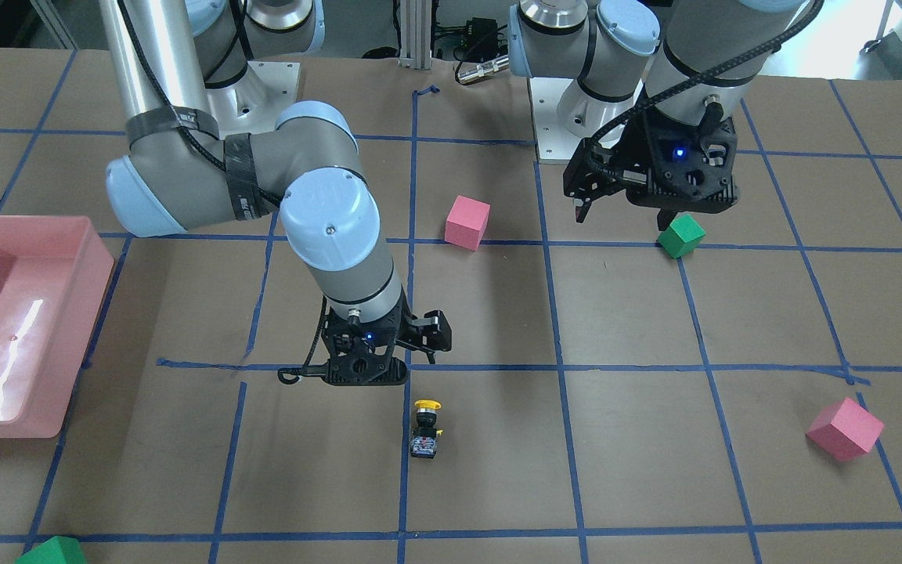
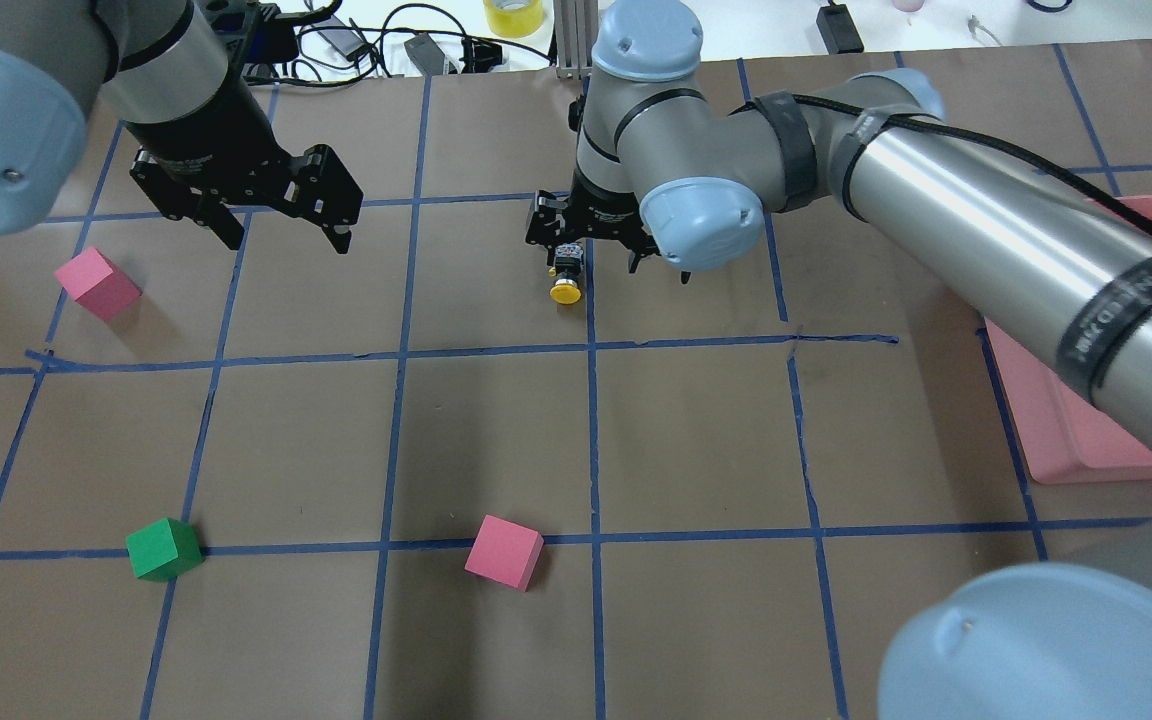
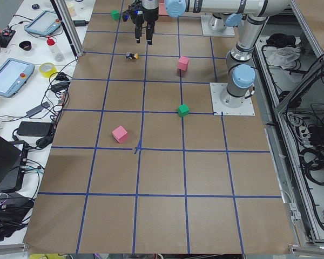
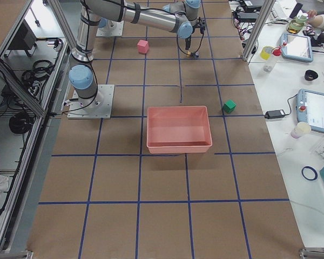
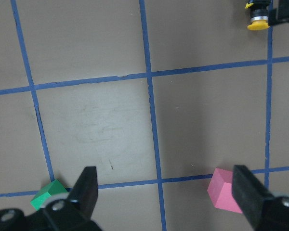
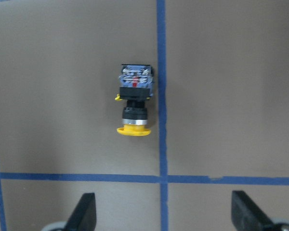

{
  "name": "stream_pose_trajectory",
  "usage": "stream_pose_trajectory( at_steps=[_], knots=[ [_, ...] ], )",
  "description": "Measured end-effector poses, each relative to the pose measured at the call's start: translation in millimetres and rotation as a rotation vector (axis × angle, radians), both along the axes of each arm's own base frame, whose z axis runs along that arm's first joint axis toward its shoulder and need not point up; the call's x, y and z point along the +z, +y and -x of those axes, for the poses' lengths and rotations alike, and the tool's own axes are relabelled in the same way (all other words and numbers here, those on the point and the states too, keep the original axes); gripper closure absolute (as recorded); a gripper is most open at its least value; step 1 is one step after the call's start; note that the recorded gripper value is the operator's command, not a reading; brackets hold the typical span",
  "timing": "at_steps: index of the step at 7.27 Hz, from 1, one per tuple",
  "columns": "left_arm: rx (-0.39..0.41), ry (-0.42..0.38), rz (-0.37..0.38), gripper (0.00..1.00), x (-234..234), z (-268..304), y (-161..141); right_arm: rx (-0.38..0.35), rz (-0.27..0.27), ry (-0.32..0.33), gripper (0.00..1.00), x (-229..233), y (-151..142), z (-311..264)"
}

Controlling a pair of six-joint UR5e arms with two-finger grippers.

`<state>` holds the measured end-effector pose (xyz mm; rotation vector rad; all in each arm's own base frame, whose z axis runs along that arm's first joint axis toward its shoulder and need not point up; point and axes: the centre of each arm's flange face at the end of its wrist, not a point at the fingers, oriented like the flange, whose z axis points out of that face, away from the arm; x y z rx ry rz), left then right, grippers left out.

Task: Align button upright
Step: 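Lower the button onto the table and open the right gripper, then move the left gripper over the lying button while the right gripper withdraws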

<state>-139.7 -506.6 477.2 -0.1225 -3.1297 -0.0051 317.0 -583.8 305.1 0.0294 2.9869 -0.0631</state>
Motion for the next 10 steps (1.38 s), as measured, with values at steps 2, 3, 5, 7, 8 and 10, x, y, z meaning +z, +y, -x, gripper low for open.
stream_pose_trajectory(
  at_steps=[2,3,5,7,8,10],
  knots=[
    [0.018,0.011,-0.026,0.0,-21.8,1.4,-17.9,0.031,-0.028,0.027,0.0,40.3,9.0,58.9],
    [0.016,0.016,-0.007,0.0,-31.8,4.2,-31.3,0.053,-0.051,0.037,0.0,55.0,13.1,81.8],
    [0.001,0.026,0.039,0.0,-56.0,26.8,-50.7,0.058,-0.089,0.066,0.0,73.6,21.1,108.9],
    [-0.017,0.034,0.127,0.0,-90.6,69.9,-52.9,0.105,-0.082,0.134,0.0,79.1,17.1,142.0],
    [-0.029,0.041,0.185,0.0,-115.2,82.6,-46.5,0.135,-0.076,0.153,0.0,85.9,13.9,166.9],
    [-0.049,0.059,0.304,0.0,-161.7,95.4,-26.3,0.113,-0.097,0.171,0.0,100.3,16.3,215.7]
  ],
)
